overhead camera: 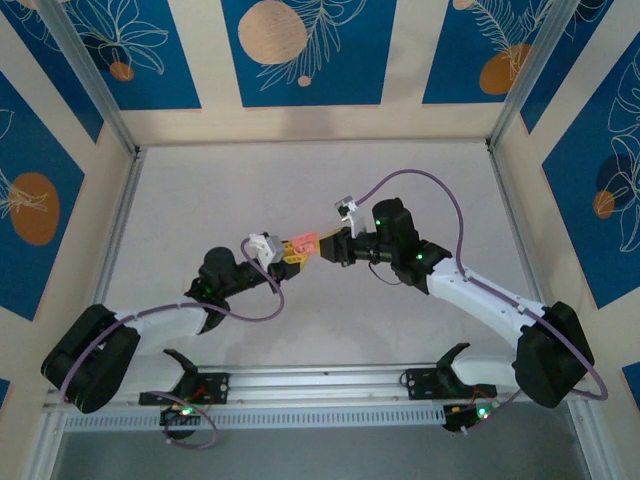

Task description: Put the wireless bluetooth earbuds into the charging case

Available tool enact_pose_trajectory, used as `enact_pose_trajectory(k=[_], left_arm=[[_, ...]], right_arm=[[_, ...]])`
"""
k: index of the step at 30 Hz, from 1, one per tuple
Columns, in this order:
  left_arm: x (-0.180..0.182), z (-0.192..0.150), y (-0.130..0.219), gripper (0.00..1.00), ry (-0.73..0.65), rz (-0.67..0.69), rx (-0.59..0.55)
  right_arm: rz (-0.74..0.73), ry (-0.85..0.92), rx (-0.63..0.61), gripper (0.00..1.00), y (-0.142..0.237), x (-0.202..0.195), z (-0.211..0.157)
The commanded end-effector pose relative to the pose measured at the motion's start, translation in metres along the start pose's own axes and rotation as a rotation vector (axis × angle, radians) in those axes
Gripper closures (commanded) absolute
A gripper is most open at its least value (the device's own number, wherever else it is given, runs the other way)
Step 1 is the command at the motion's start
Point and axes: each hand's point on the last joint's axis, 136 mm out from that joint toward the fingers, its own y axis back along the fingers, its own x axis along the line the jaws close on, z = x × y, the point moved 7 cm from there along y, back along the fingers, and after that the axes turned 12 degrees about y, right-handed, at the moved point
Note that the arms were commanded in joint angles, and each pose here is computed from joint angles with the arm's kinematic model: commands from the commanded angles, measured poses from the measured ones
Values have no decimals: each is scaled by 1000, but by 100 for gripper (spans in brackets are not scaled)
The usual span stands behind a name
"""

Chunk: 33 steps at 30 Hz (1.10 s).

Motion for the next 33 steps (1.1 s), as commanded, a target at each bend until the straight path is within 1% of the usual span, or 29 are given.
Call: enact_pose_trajectory(k=[1,7,9,11,14,16,18,20,23,27,29,31,33], left_arm=[[-6,20,2,80,-59,-7,-88],[-7,21,2,80,-60,-14,-88],[-6,21,2,80,-61,-11,-90],[-6,21,2,80,-62,-6,-89],[1,19,2,80,-57,53,-75],[6,15,3,80,-57,108,-57],[12,12,5,80,-53,174,-35],[16,11,9,79,-59,221,-23],[25,11,16,79,-48,336,2],[38,9,28,79,-21,477,40],[41,9,34,79,-5,506,50],[44,9,39,79,14,533,52],[47,7,44,79,27,555,57]], right_arm=[[30,-22,46,71,2,7,-5],[16,-23,43,64,3,7,-3],[15,-20,37,61,4,8,0],[10,-14,34,59,5,8,1],[-45,-39,62,58,9,3,-1],[-61,-64,118,58,11,1,-7],[-111,-114,205,58,14,-4,-16],[-127,-139,289,58,14,-6,-25],[-189,-196,410,56,13,-17,-37],[-206,-285,532,56,-5,-33,-46],[-187,-326,595,56,-18,-38,-50],[-195,-332,668,56,-31,-42,-56],[-205,-290,736,54,-44,-46,-61]])
